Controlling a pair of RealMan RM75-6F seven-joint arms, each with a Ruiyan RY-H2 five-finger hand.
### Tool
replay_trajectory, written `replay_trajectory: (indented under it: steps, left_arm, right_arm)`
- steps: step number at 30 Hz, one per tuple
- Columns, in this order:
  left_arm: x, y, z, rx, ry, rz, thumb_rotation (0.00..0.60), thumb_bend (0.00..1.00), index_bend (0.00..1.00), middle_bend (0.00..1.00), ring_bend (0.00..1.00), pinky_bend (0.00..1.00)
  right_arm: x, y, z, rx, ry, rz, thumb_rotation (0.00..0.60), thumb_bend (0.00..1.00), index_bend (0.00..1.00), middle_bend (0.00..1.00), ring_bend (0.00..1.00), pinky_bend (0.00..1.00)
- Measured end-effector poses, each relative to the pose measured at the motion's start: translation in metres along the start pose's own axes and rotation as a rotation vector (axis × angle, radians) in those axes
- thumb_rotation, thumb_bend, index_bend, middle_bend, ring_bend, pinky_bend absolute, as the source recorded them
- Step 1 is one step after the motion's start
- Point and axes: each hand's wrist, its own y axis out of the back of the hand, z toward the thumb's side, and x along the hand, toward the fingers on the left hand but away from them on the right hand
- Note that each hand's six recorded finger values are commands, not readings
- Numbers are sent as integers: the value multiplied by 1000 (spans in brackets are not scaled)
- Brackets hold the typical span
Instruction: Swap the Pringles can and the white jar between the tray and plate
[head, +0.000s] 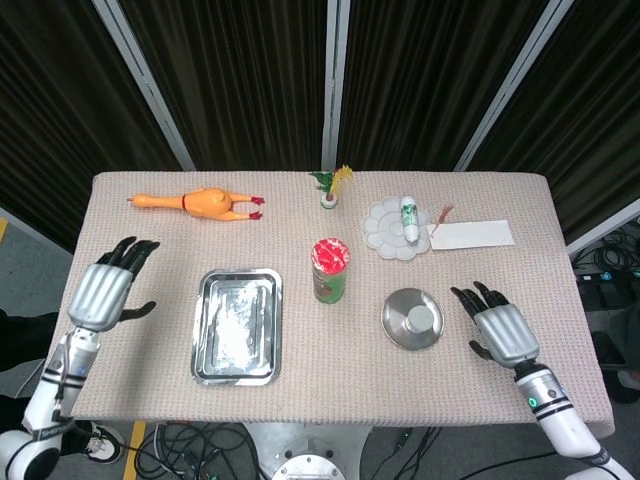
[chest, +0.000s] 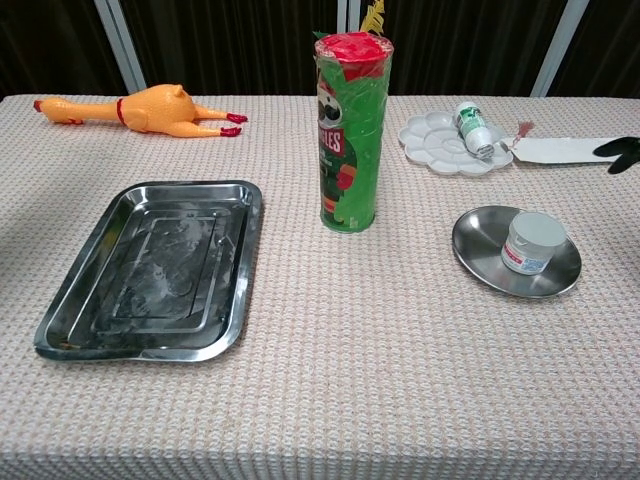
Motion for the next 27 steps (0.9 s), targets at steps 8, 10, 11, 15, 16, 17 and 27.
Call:
replay_trajectory:
  steps: [8,10,11,15,16,17,27]
  left_arm:
    - [-58,-22,-13,-52,56,32,600,102,141,161,99,342]
    - [-64,-25,-14,-63,64,32,600,101,142,162,99,342]
    - [-68,-27,-16,-70,69,34,600,101,142,162,99,342]
    - [-76,-30,-20,-86,84,35,600,102,142,162,99,341]
    - [-77,-31,-22,-88,88,34,600,102,143,162,99,341]
    - [-79,-31,-24,-91,92,30,600,102,143,162,99,339]
    - [-81,-42,-33,-110,119,-10,600,101,146,162,81,322]
  right_arm:
    - [-35,-5,43,5,69,23,600,186,42,168,84,229]
    - [-40,-7,50,10,81,34,600,191,73,184,118,254]
    - [-42,-8,53,12,86,38,600,193,92,198,139,274]
    - [-48,-14,64,23,96,52,600,209,216,274,228,363]
    - [-49,-15,66,26,98,54,600,214,254,298,254,391]
    - [-49,-16,68,28,100,56,600,220,291,325,282,422]
    - [-53,-13,76,22,83,31,600,321,465,443,437,614]
